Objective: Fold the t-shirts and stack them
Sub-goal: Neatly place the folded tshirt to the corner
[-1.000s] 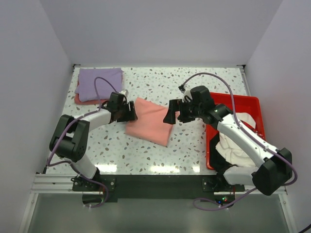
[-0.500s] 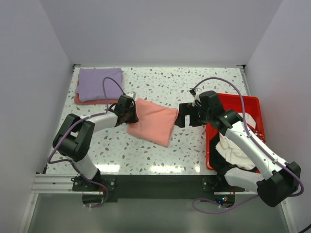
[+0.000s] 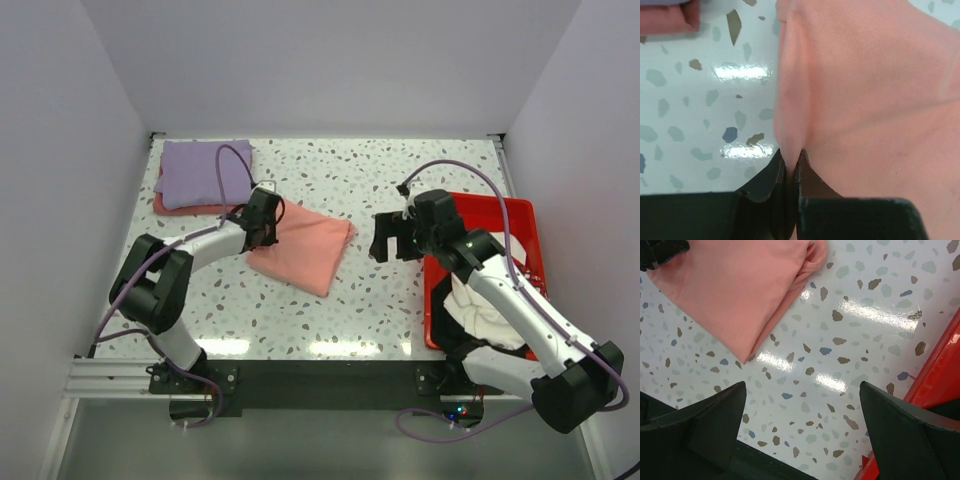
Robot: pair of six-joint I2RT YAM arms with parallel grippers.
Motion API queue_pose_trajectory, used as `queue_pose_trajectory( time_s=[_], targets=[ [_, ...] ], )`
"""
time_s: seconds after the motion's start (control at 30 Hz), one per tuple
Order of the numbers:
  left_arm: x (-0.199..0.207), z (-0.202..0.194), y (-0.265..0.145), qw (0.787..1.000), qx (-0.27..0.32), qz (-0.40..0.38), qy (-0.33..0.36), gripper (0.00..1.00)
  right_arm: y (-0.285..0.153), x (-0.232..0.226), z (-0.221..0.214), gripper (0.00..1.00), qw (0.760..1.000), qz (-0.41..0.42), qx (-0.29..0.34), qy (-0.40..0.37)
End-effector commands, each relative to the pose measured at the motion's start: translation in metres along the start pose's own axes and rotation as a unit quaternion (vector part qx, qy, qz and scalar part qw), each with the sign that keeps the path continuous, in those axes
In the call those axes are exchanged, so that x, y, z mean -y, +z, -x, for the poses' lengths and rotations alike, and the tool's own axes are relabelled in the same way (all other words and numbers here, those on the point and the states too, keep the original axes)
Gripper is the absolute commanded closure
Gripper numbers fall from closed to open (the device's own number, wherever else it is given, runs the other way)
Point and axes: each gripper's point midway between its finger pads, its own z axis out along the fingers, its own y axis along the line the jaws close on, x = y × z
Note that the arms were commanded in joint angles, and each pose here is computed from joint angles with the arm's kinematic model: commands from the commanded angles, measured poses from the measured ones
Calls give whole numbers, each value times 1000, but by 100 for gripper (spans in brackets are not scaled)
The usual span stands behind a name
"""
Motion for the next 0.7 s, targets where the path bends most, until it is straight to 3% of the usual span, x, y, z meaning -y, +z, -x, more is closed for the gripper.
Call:
queue_pose_trajectory(
  time_s=[0.0, 0.37, 0.67],
  targets=[
    [-18, 51, -19, 996, 71, 52, 19, 100, -6, 9, 8, 1, 999, -22, 27, -9],
    [-47, 128, -23, 982, 120, 149, 5, 100, -13, 24, 12, 1, 997, -59, 51, -6],
    [-69, 192, -23, 973, 152, 176, 2, 100, -14, 27, 13, 1, 996, -65, 54, -7]
  ],
)
